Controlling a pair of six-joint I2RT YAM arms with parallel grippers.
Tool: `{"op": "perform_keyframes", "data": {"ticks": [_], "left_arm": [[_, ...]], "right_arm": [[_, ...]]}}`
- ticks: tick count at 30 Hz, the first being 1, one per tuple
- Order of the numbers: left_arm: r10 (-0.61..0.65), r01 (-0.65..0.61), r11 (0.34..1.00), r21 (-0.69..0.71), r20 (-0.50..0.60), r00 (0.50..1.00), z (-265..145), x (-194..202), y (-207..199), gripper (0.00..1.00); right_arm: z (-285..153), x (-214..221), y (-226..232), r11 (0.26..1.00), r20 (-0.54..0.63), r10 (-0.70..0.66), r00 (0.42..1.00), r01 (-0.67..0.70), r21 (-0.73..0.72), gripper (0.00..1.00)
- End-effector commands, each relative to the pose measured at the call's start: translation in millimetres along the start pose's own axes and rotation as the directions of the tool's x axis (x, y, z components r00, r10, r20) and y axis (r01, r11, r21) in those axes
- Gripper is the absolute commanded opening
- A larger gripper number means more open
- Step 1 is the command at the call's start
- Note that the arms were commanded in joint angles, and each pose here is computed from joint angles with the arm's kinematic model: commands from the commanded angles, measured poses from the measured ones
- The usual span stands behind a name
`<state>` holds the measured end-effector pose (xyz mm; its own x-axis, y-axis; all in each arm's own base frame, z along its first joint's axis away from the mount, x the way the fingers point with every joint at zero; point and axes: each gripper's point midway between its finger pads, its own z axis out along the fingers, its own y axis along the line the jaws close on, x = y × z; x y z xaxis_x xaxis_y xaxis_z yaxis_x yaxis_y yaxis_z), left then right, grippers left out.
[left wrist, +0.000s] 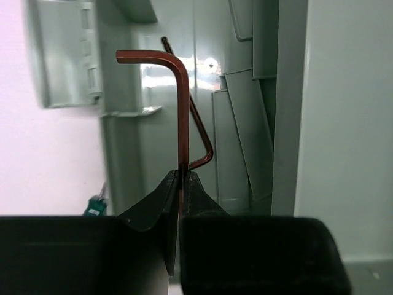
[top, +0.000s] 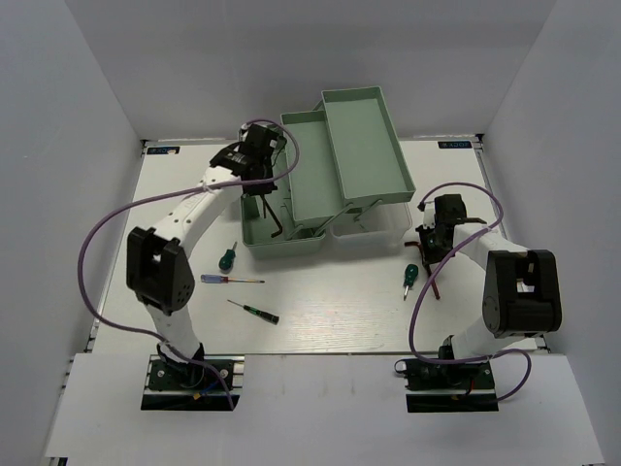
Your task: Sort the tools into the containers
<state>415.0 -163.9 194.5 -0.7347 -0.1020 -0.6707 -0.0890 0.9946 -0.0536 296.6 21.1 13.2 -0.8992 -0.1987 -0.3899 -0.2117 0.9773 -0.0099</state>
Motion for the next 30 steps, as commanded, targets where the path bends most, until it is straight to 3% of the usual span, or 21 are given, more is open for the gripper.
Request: {"op": "perform_keyframes", "data": {"ticks": [1, 2, 4, 5, 11, 13, 15, 19, 20, 25, 30], "left_arm": [[0.013, -0.013, 0.997, 0.081, 0.003, 1.000, 10, -12, -18, 0.04], [0.021, -0.021, 0.996, 0.083, 0.007, 1.000, 12, -15, -20, 0.24], [0.031, -0.029, 0.996, 0.080, -0.026, 0.999, 23, -8, -23, 0.44], [0.028, -0.027, 0.996, 0.083, -0.018, 0.999, 22, -11, -24, 0.63], [0.009, -0.009, 0.998, 0.069, 0.001, 1.000, 14, -22, -14, 0.98], [0.013, -0.014, 0.997, 0.076, 0.018, 1.000, 3, -27, -12, 1.00], [-0.006, -0.001, 0.995, 0.100, 0.070, 0.998, -21, -40, -10, 1.00], [0.005, -0.024, 0.987, 0.159, 0.115, 0.993, -59, -33, -4, 1.00], [0.001, -0.023, 0.985, 0.173, 0.124, 0.992, -66, -29, -2, 1.00], [0.018, -0.043, 0.955, 0.293, 0.086, 0.996, -90, 32, 6, 1.00], [0.022, -0.046, 0.916, 0.399, 0.066, 0.998, -103, 83, 10, 1.00]], "right_arm": [[7, 41, -3, 1.000, -0.139, 0.011, 0.990, -0.009, 0.015, 0.10], [7, 41, -2, 1.000, -0.139, 0.008, 0.990, -0.006, 0.013, 0.10], [7, 41, -2, 1.000, -0.139, 0.009, 0.990, -0.008, 0.013, 0.10], [7, 41, -3, 1.000, -0.138, 0.011, 0.990, -0.009, 0.015, 0.10], [7, 44, -4, 1.000, -0.150, 0.023, 0.988, -0.021, 0.020, 0.09], [6, 44, -5, 0.999, -0.152, 0.026, 0.988, -0.023, 0.023, 0.08], [6, 47, -8, 0.999, -0.161, 0.040, 0.986, -0.035, 0.035, 0.00], [-3, 40, -18, 0.996, -0.142, 0.074, 0.987, -0.066, 0.064, 0.00], [-9, 39, -33, 0.988, -0.116, 0.138, 0.984, -0.130, 0.079, 0.00], [-50, 12, -44, 0.988, 0.038, 0.154, 0.987, -0.155, 0.013, 0.00], [-97, -24, -30, 0.994, 0.251, 0.038, 0.967, -0.010, -0.112, 0.00]]}}
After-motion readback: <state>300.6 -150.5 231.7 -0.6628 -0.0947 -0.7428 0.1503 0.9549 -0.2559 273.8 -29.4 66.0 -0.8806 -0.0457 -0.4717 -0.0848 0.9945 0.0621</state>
